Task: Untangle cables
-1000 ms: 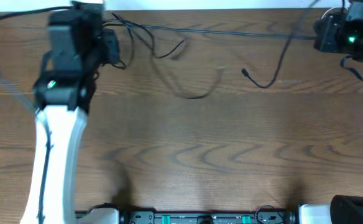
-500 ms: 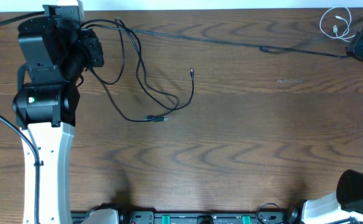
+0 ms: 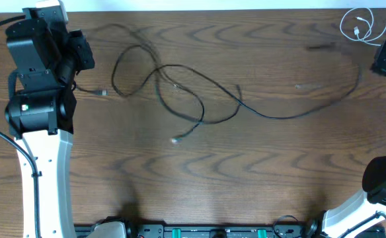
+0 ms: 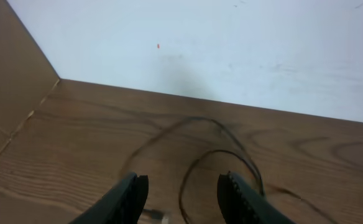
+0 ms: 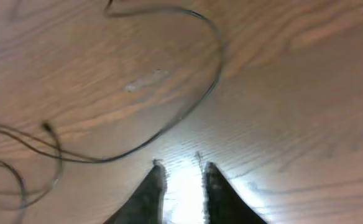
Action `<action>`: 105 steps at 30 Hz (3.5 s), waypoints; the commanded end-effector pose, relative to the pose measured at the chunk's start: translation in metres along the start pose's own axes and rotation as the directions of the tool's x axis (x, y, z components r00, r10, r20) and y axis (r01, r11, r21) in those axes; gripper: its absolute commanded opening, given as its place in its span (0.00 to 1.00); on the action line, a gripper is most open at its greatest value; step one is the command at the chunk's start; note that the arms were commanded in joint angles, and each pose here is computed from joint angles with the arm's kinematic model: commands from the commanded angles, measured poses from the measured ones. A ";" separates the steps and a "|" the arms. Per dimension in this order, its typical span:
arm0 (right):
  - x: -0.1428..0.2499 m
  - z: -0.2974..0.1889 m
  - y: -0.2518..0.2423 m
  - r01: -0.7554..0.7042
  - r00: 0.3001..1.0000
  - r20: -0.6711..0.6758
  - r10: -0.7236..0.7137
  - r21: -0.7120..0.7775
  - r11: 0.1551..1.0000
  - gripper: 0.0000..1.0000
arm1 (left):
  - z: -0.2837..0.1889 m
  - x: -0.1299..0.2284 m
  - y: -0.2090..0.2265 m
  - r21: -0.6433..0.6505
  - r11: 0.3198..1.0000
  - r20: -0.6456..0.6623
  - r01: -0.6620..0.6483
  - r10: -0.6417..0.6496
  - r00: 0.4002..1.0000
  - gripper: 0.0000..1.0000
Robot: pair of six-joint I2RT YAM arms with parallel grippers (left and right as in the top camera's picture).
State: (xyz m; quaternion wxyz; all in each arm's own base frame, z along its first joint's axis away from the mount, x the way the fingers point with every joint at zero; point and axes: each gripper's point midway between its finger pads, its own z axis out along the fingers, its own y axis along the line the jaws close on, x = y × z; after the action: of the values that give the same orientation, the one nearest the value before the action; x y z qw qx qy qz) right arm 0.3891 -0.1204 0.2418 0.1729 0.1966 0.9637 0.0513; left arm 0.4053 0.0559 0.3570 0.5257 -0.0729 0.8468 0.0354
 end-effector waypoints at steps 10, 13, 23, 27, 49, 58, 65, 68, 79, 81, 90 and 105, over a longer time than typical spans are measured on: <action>0.010 -0.003 0.057 0.214 0.976 0.007 -0.219 -0.242 0.946 0.64 | 0.038 0.061 -0.063 0.250 0.968 -0.233 0.017 0.044 0.972 0.41; 0.012 -0.002 0.064 0.231 0.971 0.005 -0.237 -0.248 0.941 0.67 | 0.065 0.086 -0.085 0.284 0.959 -0.299 0.014 0.075 0.951 0.41; 0.018 0.000 0.088 0.283 0.956 0.005 -0.292 -0.268 0.921 0.75 | 0.163 0.165 -0.136 0.284 0.958 -0.421 0.044 0.083 0.903 0.56; 0.020 0.003 0.093 0.295 0.952 0.000 -0.306 -0.266 0.918 0.76 | 0.195 0.199 -0.139 0.249 0.968 -0.456 0.024 0.095 0.885 0.58; 0.024 0.004 0.094 0.301 0.949 -0.014 -0.315 -0.260 0.917 0.78 | 0.217 0.233 -0.141 -0.149 0.948 -0.433 0.282 -0.319 0.843 0.58; 0.028 0.004 0.094 0.303 0.947 -0.029 -0.321 -0.263 0.916 0.78 | 0.242 0.251 -0.142 -0.205 0.908 -0.381 0.365 -0.418 0.825 0.59; 0.029 0.005 0.094 0.303 0.946 -0.034 -0.323 -0.264 0.915 0.78 | 0.252 0.268 -0.141 -0.219 0.906 -0.388 0.361 -0.421 0.820 0.59; 0.031 0.007 0.094 0.305 0.944 -0.042 -0.327 -0.266 0.914 0.78 | 0.254 0.275 -0.141 -0.224 0.907 -0.396 0.356 -0.419 0.817 0.59; 0.045 0.034 0.089 0.288 0.939 -0.105 -0.326 -0.273 0.918 0.78 | 0.246 0.299 -0.133 -0.272 0.914 -0.465 0.302 -0.400 0.790 0.47; 0.048 0.040 0.087 0.284 0.939 -0.116 -0.325 -0.274 0.919 0.77 | 0.237 0.312 -0.128 -0.301 0.917 -0.510 0.264 -0.388 0.768 0.47; 0.049 0.044 0.087 0.283 0.938 -0.119 -0.324 -0.275 0.919 0.77 | 0.202 0.351 -0.131 -0.172 0.982 -0.732 0.082 -0.183 0.656 0.42; 0.055 0.044 0.102 0.312 0.925 -0.122 -0.359 -0.295 0.903 0.76 | 0.157 0.367 -0.135 0.003 1.000 -0.870 0.013 -0.003 0.494 0.07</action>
State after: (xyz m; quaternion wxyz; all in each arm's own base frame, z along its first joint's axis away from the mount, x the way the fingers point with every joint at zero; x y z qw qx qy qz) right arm 0.3941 -0.0114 0.2042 0.1256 0.0128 0.9783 0.1641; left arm 0.4435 -0.0845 -0.0023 0.1071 -0.1028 0.9889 -0.0031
